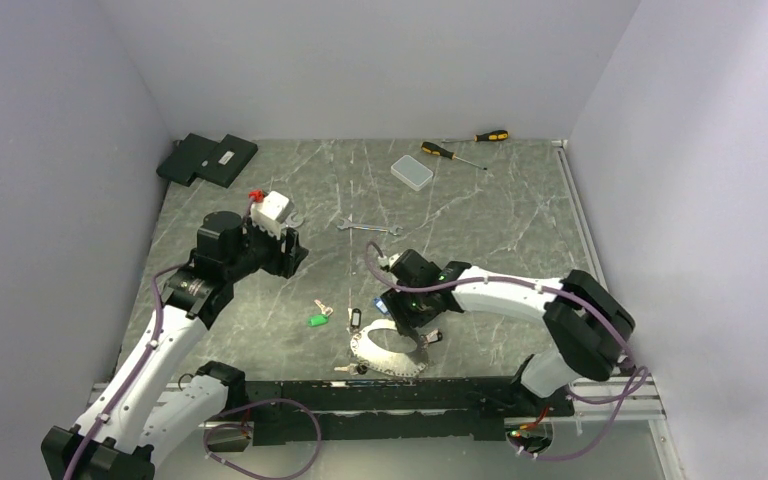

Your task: Put the keys on the keyring

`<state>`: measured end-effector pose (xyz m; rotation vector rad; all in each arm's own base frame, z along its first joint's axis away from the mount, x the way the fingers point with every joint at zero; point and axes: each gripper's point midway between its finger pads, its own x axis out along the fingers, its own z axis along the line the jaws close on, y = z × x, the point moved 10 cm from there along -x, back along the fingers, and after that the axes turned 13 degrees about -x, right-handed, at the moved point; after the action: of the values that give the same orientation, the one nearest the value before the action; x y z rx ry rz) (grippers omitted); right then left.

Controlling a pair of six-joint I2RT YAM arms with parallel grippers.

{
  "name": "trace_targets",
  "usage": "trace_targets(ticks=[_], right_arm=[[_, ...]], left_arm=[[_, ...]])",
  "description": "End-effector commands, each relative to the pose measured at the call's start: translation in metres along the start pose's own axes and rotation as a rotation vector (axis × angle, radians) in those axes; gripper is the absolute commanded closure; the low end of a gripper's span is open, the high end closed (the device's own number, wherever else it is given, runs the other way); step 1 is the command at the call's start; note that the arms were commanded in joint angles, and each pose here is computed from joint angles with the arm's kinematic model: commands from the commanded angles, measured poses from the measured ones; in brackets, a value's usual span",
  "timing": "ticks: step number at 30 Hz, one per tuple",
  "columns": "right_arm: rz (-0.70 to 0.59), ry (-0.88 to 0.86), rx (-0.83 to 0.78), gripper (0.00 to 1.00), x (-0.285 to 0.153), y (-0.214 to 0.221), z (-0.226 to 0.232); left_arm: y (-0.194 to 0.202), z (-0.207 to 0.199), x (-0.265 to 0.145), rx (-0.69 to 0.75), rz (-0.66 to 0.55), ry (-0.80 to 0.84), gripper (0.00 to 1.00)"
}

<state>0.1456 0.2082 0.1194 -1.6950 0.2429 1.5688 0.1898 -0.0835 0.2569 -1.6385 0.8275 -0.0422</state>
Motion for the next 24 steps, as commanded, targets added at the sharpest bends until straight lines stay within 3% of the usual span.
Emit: trace_targets(ticks=[1,11,17,24], right_arm=[[0.019,0.027,-0.02,0.43,0.01,-0.007,0.003],[0.114,0.07,-0.139,0.48,0.03,-0.007,0.01],[0.082,0.008,-0.189,0.38,0.03,-0.01,0.015],[0.127,0.232,-0.21,0.6,0.045,-0.021,-0.004]], left_arm=[[-0.015,-0.004,-0.007,0.014,-0.056,-0.009,0.36],[-0.015,-0.002,-0.006,0.016,-0.05,-0.016,0.36],[-0.014,-0.001,-0.004,0.014,-0.044,-0.026,0.36],[-0.015,-0.001,-0.006,0.016,-0.048,-0.029,0.36]])
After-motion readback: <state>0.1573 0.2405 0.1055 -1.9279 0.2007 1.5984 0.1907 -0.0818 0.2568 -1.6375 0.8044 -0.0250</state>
